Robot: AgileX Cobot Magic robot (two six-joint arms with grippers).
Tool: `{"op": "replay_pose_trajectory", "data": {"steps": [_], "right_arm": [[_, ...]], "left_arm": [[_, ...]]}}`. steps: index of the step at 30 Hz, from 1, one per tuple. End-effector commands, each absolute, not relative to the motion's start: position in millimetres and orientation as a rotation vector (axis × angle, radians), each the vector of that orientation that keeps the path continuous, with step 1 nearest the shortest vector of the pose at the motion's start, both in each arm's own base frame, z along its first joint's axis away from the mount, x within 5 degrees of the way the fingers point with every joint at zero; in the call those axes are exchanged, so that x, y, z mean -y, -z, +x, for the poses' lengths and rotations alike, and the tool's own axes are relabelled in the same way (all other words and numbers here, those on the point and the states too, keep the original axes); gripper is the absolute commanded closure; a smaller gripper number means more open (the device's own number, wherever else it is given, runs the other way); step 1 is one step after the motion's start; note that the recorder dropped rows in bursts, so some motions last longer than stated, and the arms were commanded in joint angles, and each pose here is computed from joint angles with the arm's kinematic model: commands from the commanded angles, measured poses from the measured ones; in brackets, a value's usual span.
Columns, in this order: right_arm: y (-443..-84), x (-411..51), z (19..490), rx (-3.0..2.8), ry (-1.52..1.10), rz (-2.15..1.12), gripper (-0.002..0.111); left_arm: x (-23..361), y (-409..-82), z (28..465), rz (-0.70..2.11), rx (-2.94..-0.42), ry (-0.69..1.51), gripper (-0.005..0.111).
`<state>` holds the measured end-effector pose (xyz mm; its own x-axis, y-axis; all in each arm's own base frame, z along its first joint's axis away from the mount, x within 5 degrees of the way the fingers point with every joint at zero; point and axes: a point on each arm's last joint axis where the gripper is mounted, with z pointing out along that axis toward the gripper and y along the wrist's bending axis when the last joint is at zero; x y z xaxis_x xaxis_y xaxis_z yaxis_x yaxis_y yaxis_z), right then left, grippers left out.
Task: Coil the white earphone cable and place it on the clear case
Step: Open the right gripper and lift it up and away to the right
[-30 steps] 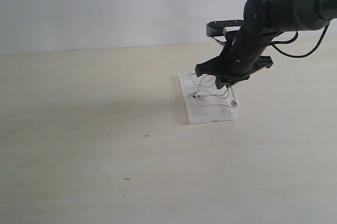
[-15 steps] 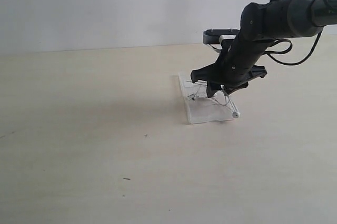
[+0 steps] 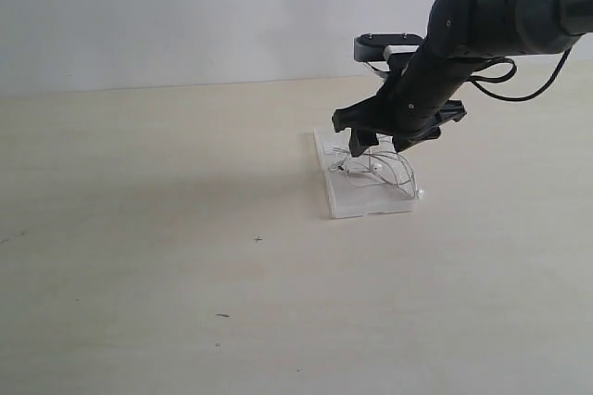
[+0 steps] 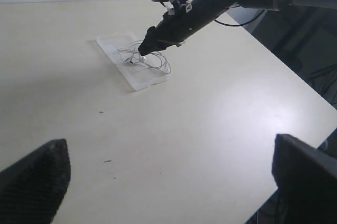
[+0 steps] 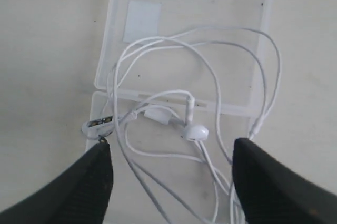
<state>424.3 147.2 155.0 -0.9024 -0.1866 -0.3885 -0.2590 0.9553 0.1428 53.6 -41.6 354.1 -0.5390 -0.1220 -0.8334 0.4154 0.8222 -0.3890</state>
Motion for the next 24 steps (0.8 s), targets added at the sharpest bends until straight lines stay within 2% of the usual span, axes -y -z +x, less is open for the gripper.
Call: {"op": "replay_pose_trajectory", "data": {"steps": [1, 5, 16, 22, 24], "right_arm": [[-164, -147, 426, -2.697, -0.273, -0.342, 0.045], [-172, -146, 425, -2.678, -0.271, -0.358, 0.045], [-239, -142, 413, -2.524, -0.286, -0.365, 0.046], [-277, -138, 396, -2.483, -0.297, -0.381, 0.054], [-291, -135, 387, -2.485, -0.302, -0.391, 0.064]], "left_arm": [[41, -354, 53, 0.216, -2.021, 0.7, 0.002], [41, -354, 53, 0.218, -2.021, 0.699, 0.002], [41, -354, 53, 0.218, -2.021, 0.699, 0.002], [41, -354, 53, 0.218, -2.021, 0.699, 0.002], [41, -354, 53, 0.218, -2.021, 0.699, 0.002]]}}
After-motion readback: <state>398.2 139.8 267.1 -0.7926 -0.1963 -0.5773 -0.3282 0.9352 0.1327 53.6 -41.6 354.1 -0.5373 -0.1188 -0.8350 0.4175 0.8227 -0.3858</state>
